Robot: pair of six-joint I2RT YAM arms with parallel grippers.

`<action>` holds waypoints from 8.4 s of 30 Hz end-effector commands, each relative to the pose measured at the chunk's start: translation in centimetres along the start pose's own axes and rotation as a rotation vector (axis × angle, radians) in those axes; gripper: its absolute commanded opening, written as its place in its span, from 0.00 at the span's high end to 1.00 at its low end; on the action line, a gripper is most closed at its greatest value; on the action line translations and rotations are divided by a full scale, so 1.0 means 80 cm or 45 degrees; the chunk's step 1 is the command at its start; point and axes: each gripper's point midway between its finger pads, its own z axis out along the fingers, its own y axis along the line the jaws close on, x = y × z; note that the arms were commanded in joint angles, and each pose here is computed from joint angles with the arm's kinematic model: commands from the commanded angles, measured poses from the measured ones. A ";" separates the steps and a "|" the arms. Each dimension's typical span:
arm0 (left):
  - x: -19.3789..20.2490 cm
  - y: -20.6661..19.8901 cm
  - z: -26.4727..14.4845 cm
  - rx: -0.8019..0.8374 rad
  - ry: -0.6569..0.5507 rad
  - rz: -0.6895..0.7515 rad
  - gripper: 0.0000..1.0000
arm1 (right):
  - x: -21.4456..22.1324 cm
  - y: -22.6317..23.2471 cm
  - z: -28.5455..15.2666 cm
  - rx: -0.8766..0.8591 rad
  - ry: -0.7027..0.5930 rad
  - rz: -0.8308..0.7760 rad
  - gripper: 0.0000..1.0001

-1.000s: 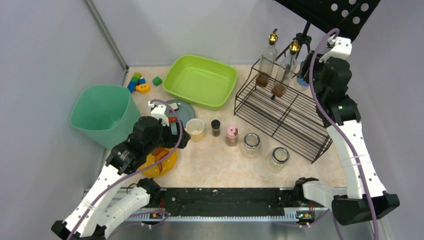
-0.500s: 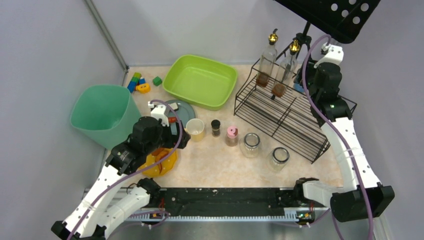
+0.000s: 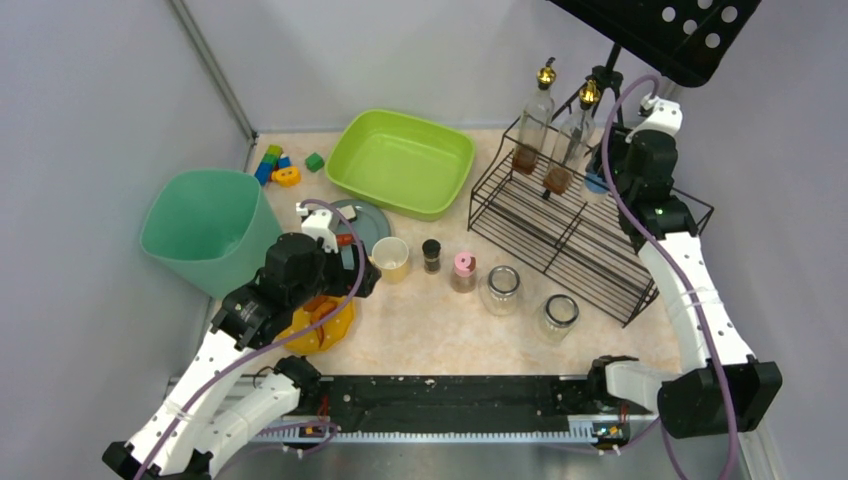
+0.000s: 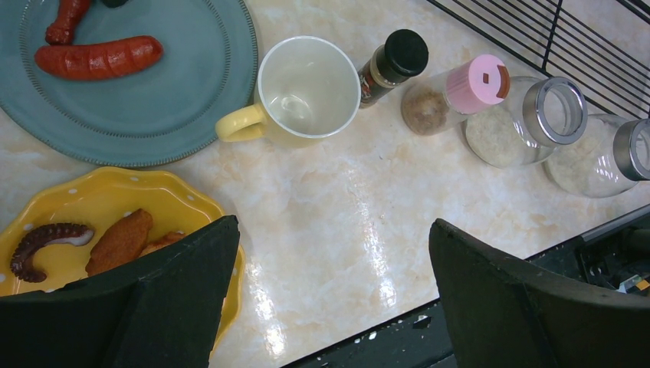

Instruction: Clear the kitchen counter

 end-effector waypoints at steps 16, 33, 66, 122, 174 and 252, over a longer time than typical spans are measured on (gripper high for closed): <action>-0.010 -0.002 0.005 0.010 -0.036 0.012 0.01 | 0.004 -0.007 0.034 0.025 -0.057 0.097 0.95; -0.009 0.000 0.005 -0.004 -0.033 0.009 0.02 | 0.001 -0.013 0.017 0.035 -0.087 0.103 0.16; -0.001 -0.013 0.010 0.081 0.010 0.018 0.01 | 0.057 0.137 -0.167 -0.848 0.221 -0.033 0.16; 0.014 -0.032 0.011 0.206 0.085 0.033 0.01 | 0.333 0.169 -0.173 -0.539 0.800 -0.522 0.33; 0.015 -0.030 0.009 0.202 0.077 0.037 0.01 | 0.009 0.187 -0.078 -0.407 0.372 -0.328 0.80; 0.018 -0.035 0.008 0.231 0.087 0.042 0.01 | 0.270 0.002 -0.241 -0.205 1.120 -0.113 0.15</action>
